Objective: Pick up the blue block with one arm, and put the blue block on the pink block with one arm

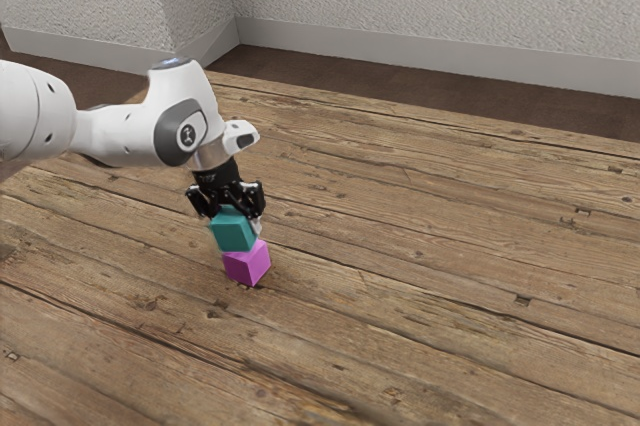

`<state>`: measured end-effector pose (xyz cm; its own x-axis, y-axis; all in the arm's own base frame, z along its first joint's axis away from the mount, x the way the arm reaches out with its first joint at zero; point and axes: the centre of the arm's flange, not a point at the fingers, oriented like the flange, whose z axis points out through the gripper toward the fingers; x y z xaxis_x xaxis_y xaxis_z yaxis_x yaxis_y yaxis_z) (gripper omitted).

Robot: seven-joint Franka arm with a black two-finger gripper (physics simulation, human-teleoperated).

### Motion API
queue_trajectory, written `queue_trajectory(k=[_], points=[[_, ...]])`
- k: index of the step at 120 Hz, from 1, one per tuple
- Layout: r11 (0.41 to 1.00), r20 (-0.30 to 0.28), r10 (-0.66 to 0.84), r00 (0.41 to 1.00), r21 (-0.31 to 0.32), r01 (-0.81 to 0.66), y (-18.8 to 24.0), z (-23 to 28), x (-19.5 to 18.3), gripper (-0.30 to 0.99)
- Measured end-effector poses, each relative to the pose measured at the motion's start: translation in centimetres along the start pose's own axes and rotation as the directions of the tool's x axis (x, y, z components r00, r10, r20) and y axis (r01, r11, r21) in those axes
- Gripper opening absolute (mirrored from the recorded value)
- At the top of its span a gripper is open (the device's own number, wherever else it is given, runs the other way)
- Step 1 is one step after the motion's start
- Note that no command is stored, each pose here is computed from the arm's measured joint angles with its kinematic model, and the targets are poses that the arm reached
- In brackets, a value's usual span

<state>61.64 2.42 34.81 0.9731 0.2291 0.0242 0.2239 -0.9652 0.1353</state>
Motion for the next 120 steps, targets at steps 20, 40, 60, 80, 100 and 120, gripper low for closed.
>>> queue_trajectory(k=[20, 40, 60, 80, 100, 120], points=[[0.999, 0.003, 0.053, 0.999, 0.001, -0.053, -0.2, 1.1, 1.5, 0.42], [0.994, 0.007, 0.113, 0.994, 0.005, -0.113, -0.9, 1.5, 1.7, 0.41], [0.985, 0.011, 0.170, 0.985, 0.003, -0.170, -0.9, 1.8, 1.7, 0.41], [0.977, 0.023, 0.213, 0.977, 0.002, -0.213, -1.0, 2.5, 1.7, 0.42], [0.973, 0.021, 0.231, 0.973, -0.001, -0.231, -1.3, 2.5, 1.7, 0.54], [0.969, -0.041, 0.247, 0.968, 0.008, -0.247, -1.2, -1.7, 1.8, 0.62]])
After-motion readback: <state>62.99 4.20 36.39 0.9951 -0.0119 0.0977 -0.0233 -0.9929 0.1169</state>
